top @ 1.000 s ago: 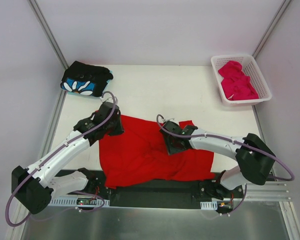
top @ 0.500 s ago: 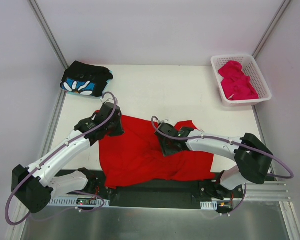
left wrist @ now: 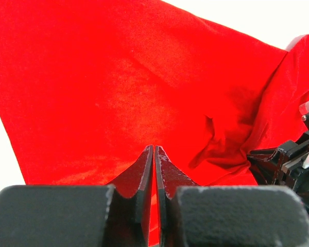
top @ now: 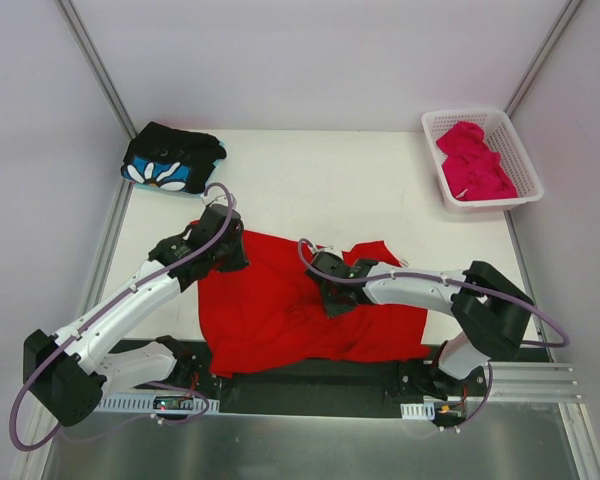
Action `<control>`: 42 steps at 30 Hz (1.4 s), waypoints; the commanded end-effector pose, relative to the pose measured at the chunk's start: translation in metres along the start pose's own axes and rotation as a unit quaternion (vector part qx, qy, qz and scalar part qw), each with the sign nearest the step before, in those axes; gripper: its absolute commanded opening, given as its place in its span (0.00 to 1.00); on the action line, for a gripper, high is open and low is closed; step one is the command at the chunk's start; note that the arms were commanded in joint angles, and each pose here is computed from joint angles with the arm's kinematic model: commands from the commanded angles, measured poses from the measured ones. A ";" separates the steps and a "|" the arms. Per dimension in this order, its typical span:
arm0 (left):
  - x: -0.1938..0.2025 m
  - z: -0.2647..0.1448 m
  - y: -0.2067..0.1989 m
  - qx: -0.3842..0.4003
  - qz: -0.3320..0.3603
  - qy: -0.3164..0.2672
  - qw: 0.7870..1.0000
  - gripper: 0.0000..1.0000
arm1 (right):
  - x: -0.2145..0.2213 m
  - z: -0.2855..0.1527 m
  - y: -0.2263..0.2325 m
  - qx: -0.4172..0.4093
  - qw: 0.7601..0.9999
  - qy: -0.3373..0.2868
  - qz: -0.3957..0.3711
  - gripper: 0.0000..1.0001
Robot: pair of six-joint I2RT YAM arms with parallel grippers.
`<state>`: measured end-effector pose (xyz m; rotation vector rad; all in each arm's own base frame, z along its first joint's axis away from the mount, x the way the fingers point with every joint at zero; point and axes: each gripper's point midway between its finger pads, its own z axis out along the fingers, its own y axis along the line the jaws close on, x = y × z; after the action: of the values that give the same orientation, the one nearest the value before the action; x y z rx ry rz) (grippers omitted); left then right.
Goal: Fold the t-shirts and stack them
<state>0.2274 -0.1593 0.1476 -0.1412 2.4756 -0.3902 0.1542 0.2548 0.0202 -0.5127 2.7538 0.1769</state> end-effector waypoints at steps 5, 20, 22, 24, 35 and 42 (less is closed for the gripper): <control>-0.014 -0.012 -0.008 0.004 -0.007 -0.025 1.000 0.03 | 0.004 -0.006 0.008 -0.006 1.000 0.001 0.002 0.01; -0.017 -0.026 -0.005 0.013 -0.018 -0.049 0.999 0.03 | -0.087 -0.110 -0.002 0.080 0.988 -0.097 -0.085 0.01; -0.017 -0.028 -0.004 0.016 -0.019 -0.052 0.998 0.03 | -0.084 -0.115 -0.002 0.074 0.989 -0.088 -0.090 0.01; -0.016 -0.030 -0.002 0.017 -0.022 -0.057 0.998 0.03 | -0.074 -0.116 0.001 0.060 0.992 -0.074 -0.087 0.01; -0.007 -0.026 0.007 0.008 -0.026 -0.054 0.998 0.03 | 0.011 -0.098 0.006 0.018 0.997 0.002 -0.071 0.01; -0.009 -0.023 0.007 0.001 -0.026 -0.053 0.998 0.02 | 0.037 -0.089 0.025 -0.001 0.996 0.031 -0.086 0.29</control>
<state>0.2190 -0.1465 0.1672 -0.2005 2.3763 -0.4176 0.0946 0.2407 0.0881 -0.7919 2.7352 0.0622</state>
